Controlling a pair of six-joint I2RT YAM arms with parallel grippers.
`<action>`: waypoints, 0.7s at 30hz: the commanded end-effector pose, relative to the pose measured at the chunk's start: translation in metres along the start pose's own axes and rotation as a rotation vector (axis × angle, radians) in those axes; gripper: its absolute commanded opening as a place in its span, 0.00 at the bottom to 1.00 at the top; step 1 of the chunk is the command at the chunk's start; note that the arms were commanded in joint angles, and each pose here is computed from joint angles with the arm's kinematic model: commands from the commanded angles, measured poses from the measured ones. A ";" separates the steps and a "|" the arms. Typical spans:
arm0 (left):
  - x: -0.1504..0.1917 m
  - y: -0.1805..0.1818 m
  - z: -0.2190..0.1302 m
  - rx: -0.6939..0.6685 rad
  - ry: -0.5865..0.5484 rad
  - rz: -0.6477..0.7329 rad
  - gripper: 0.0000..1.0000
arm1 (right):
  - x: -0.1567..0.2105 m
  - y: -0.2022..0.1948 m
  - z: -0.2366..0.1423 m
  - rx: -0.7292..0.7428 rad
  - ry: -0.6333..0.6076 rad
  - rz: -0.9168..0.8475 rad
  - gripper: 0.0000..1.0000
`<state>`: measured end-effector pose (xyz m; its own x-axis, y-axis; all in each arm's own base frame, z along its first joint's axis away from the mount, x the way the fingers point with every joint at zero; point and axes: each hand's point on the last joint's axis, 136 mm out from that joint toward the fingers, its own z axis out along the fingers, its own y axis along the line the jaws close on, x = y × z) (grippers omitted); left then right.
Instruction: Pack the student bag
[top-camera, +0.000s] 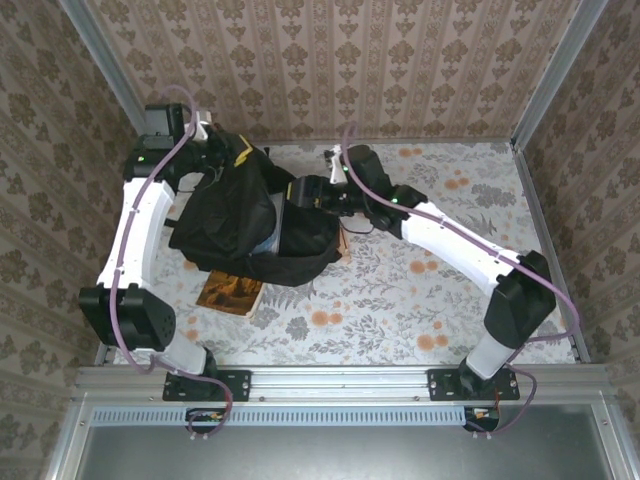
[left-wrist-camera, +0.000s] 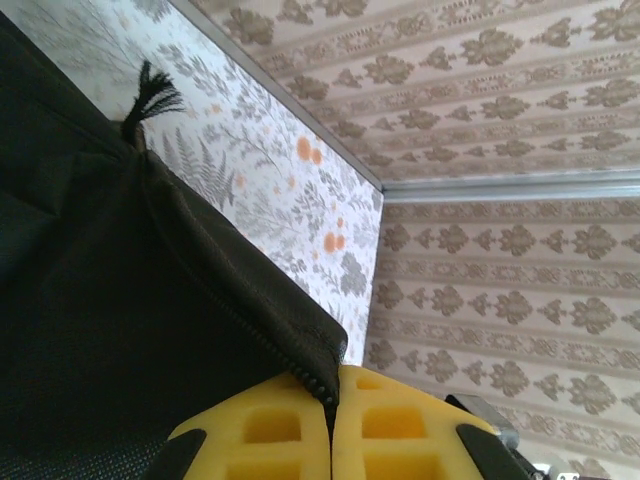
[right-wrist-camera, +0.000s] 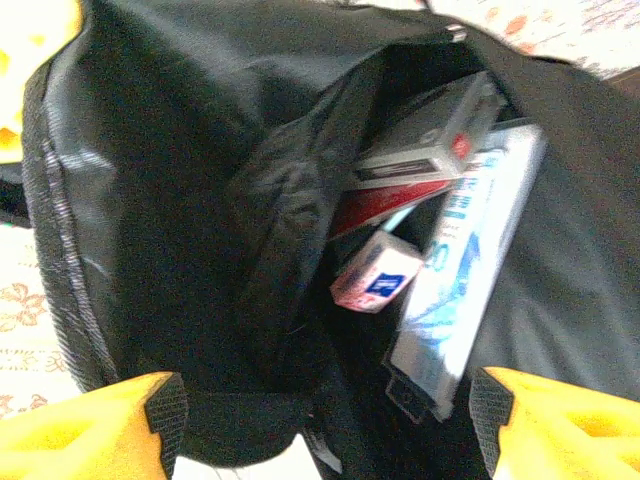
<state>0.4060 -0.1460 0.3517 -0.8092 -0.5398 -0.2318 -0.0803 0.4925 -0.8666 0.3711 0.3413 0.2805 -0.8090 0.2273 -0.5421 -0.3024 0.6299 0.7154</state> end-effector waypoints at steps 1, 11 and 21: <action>-0.018 -0.012 -0.025 -0.010 -0.132 0.113 0.06 | 0.005 -0.030 -0.007 0.067 0.005 0.010 0.76; -0.055 0.008 -0.073 -0.302 -0.407 0.283 0.06 | 0.059 -0.146 0.003 0.352 0.115 0.207 0.71; -0.089 0.019 -0.093 -0.462 -0.511 0.331 0.07 | 0.099 -0.186 0.038 0.392 0.229 0.304 0.72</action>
<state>0.4144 -0.0460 0.3684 -0.5698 -0.5524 -0.6084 -0.2075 0.8131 -0.5439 0.3682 0.2699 0.0836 -0.9281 0.2974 -0.2239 0.1222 0.8115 0.5714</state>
